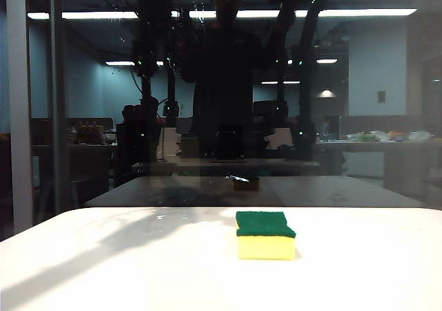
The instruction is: Reach upward to find where there is water on the glass, pick up the sponge from the table, dry the water, and finally place the sponge back on the table.
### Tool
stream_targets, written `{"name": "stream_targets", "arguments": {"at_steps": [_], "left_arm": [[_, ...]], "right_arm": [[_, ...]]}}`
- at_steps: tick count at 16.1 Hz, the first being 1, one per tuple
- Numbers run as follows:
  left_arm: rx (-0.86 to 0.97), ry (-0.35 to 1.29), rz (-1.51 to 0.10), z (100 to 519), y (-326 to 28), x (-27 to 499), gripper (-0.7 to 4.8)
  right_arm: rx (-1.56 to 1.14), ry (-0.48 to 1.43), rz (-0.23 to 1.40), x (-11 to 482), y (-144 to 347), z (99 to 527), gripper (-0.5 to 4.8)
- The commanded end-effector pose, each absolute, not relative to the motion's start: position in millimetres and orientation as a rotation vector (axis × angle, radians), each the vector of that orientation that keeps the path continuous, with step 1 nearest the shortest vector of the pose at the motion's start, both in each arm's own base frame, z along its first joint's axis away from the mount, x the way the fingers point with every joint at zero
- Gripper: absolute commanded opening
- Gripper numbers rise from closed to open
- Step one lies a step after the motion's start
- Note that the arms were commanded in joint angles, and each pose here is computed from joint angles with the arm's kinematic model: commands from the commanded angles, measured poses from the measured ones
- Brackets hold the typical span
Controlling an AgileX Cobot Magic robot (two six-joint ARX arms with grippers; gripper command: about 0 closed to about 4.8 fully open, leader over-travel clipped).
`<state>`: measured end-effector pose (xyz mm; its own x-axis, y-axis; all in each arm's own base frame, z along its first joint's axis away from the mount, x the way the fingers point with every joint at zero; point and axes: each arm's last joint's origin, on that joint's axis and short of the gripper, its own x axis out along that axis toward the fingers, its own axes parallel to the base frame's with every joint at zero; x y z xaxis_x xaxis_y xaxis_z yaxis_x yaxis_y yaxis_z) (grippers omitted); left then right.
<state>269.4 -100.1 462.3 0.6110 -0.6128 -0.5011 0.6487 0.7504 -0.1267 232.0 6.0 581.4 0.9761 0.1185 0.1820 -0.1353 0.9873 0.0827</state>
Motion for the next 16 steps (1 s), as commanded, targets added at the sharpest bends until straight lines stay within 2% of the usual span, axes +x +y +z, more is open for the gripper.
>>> {"name": "stream_targets", "arguments": {"at_steps": [1, 5, 11, 16], "left_arm": [[0.108, 0.703, -0.758, 431, -132, 291, 4.79], [0.110, 0.905, -0.789, 381, -159, 324, 4.79], [-0.079, 1.255, -0.916, 295, -184, 362, 4.79], [-0.178, 1.393, -0.922, 251, -193, 376, 4.79]], "right_arm": [[0.090, -0.204, 0.131, 229, 6, 585, -0.02], [0.090, -0.196, 0.130, 230, 6, 584, -0.02], [0.091, -0.180, 0.129, 232, 6, 582, -0.02], [0.092, -0.166, 0.129, 235, 6, 580, -0.02]]}}
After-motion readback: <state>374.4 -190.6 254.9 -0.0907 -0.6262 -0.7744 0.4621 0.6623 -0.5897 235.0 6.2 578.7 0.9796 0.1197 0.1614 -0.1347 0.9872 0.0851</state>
